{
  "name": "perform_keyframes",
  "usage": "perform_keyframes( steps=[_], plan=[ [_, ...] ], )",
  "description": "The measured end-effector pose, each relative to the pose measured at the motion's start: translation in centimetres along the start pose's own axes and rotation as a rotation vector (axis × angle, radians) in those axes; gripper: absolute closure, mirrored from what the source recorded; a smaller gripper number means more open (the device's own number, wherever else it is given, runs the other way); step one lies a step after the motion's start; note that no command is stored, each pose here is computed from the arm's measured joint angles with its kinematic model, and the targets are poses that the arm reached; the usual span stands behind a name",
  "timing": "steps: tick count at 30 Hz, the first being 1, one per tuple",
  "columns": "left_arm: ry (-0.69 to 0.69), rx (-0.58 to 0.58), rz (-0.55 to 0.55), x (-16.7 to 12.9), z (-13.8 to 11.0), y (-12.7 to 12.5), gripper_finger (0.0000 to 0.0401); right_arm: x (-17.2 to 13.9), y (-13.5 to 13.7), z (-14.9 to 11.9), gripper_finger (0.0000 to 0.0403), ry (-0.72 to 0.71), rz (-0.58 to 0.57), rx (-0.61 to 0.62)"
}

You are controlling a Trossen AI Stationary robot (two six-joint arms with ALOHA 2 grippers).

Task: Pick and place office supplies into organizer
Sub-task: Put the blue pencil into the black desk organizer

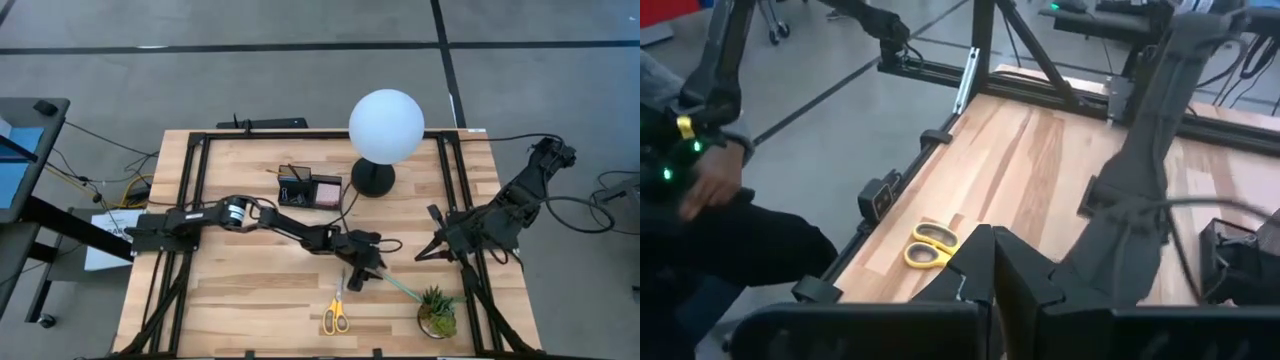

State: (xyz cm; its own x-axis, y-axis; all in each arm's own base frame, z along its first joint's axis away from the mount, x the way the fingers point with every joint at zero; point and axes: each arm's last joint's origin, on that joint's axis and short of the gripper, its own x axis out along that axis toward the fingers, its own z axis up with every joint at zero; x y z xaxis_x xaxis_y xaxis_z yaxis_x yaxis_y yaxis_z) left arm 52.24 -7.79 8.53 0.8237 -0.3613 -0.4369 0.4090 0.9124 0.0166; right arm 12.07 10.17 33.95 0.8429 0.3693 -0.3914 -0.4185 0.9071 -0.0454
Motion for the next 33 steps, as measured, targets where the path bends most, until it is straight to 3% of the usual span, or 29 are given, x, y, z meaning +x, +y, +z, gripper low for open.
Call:
perform_keyframes(
  steps=[3,11,16,21,33],
  plan=[
    [-0.018,-0.016,-0.007,0.8,0.0,0.2,0.0234,0.0,0.0,0.0,0.0403,-0.001,0.0,0.02],
    [0.091,-0.068,0.01,1.0,-1.0,-0.2,0.0245,0.0,0.0,0.0,0.0403,0.001,0.003,0.034],
    [0.13,-0.065,0.017,1.0,-1.4,-0.2,0.0307,0.0,0.0,0.0,0.0403,0.002,0.005,0.034],
    [0.168,-0.138,0.031,0.9,-1.8,-0.2,0.0386,0.0,0.0,0.0,0.0403,0.002,0.005,0.035],
    [0.173,-0.205,0.068,0.2,-0.2,-1.1,0.0394,0.0,0.0,0.0,0.0403,0.003,0.006,0.035]
  ],
)
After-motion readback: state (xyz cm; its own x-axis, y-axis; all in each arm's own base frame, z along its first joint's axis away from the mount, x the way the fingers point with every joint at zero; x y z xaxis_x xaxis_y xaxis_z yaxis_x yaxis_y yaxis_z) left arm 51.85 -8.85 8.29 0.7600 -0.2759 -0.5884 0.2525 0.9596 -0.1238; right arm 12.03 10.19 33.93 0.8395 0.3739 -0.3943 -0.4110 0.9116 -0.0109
